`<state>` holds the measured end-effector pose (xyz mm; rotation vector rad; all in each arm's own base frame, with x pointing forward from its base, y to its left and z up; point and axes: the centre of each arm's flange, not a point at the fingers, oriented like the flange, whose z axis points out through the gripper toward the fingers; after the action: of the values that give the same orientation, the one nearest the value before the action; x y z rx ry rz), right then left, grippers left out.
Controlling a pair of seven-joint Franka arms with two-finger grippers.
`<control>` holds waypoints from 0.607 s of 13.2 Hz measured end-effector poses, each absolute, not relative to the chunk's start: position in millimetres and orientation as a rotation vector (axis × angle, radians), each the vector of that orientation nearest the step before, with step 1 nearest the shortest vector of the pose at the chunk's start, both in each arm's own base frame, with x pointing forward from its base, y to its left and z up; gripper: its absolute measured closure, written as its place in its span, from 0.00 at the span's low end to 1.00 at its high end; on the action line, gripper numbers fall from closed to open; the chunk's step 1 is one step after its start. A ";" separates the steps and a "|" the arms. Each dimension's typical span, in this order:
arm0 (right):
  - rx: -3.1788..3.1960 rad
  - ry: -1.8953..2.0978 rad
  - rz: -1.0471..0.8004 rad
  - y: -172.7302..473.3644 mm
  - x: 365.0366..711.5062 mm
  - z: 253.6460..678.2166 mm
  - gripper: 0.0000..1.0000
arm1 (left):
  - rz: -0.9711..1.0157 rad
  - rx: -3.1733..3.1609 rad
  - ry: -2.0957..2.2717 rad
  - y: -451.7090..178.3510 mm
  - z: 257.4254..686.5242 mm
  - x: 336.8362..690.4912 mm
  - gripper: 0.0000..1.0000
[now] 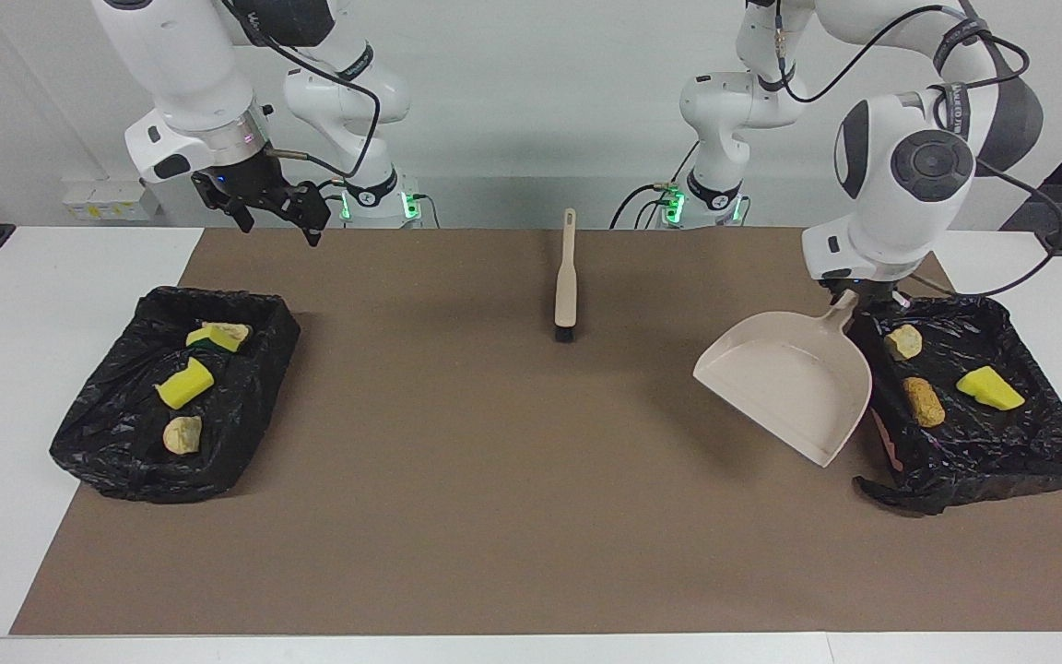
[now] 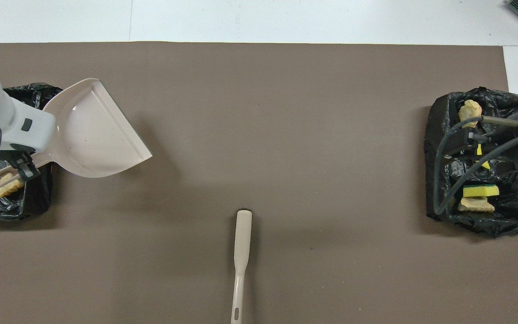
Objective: Sweep and dump trash in bin
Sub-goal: 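Lift the empty dustpan away from the bag with the left gripper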
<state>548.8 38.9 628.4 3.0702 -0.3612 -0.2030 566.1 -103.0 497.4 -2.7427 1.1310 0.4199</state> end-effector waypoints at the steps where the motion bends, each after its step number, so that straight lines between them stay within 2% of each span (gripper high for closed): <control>1: 3.070 -0.361 -0.203 38.9 548.8 628.4 0.00 | 0.411 -2.781 1.084 -125.3 495.3 560.9 0.68; 4: 3.070 -0.361 -0.203 38.9 548.8 628.4 0.00 | 0.400 -2.887 0.935 -196.1 482.9 542.6 0.68; 8: 3.070 -0.361 -0.203 38.9 548.8 628.4 0.00 | 0.343 -3.052 0.671 -287.0 437.8 534.1 0.68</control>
<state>548.8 38.9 628.4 3.0702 -0.3612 -0.2030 534.1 -287.0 437.8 -3.0518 0.6713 0.3429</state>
